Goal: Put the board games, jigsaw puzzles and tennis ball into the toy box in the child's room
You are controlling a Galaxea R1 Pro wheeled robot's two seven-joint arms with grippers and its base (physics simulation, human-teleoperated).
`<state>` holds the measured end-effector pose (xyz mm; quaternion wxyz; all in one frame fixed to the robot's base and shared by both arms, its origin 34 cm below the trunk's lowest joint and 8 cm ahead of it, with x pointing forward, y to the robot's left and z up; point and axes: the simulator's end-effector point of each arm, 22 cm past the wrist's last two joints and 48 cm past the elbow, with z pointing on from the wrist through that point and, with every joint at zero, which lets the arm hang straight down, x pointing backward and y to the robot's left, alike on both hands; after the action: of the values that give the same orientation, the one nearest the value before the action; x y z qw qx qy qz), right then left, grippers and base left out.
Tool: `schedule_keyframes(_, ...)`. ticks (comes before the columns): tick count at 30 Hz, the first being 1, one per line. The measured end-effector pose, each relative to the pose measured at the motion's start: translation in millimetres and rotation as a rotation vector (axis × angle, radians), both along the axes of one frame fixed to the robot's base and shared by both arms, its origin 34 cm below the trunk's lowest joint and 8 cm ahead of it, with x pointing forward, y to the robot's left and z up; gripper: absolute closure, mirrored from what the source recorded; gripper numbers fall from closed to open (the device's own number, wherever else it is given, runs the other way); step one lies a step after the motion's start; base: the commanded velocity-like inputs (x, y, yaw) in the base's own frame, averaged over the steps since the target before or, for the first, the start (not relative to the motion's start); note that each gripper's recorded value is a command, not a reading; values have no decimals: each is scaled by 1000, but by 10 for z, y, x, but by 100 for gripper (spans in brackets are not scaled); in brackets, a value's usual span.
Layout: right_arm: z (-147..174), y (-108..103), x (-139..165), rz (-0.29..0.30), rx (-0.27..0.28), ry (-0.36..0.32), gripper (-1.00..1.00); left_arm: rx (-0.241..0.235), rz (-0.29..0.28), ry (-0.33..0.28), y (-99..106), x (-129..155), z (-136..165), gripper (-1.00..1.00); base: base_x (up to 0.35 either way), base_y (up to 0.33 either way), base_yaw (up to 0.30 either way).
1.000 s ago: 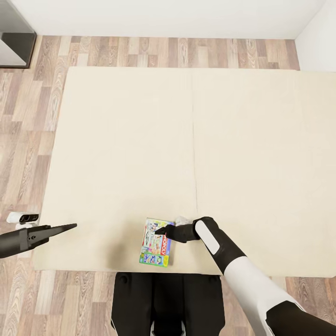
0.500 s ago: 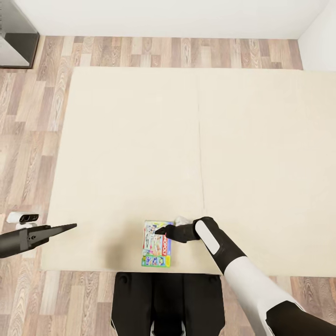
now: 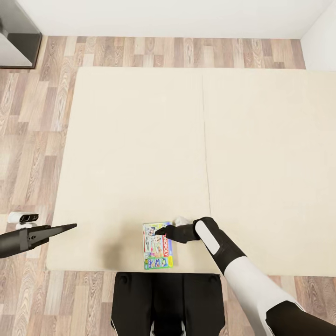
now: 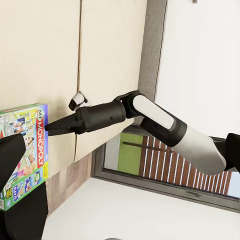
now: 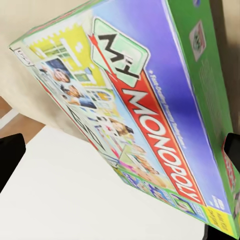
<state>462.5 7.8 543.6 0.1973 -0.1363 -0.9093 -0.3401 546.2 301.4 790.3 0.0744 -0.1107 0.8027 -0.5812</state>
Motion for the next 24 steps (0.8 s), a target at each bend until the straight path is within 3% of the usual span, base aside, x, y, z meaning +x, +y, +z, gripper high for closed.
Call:
schedule_keyframes(5, -1, -1, -3, 0, 0, 0, -100, 0, 0, 0, 0, 0, 0, -100, 0, 26, 0)
schedule_keyframes(17, -2, -2, -3, 1, -1, 0, -100, 1, -1, 0, 0, -1, -1, -100, 0, 234, 0)
schedule_keyframes(24, -1, -1, -3, 0, 0, 1, -100, 0, 0, 0, 0, 0, 0, -100, 0, 82, 0)
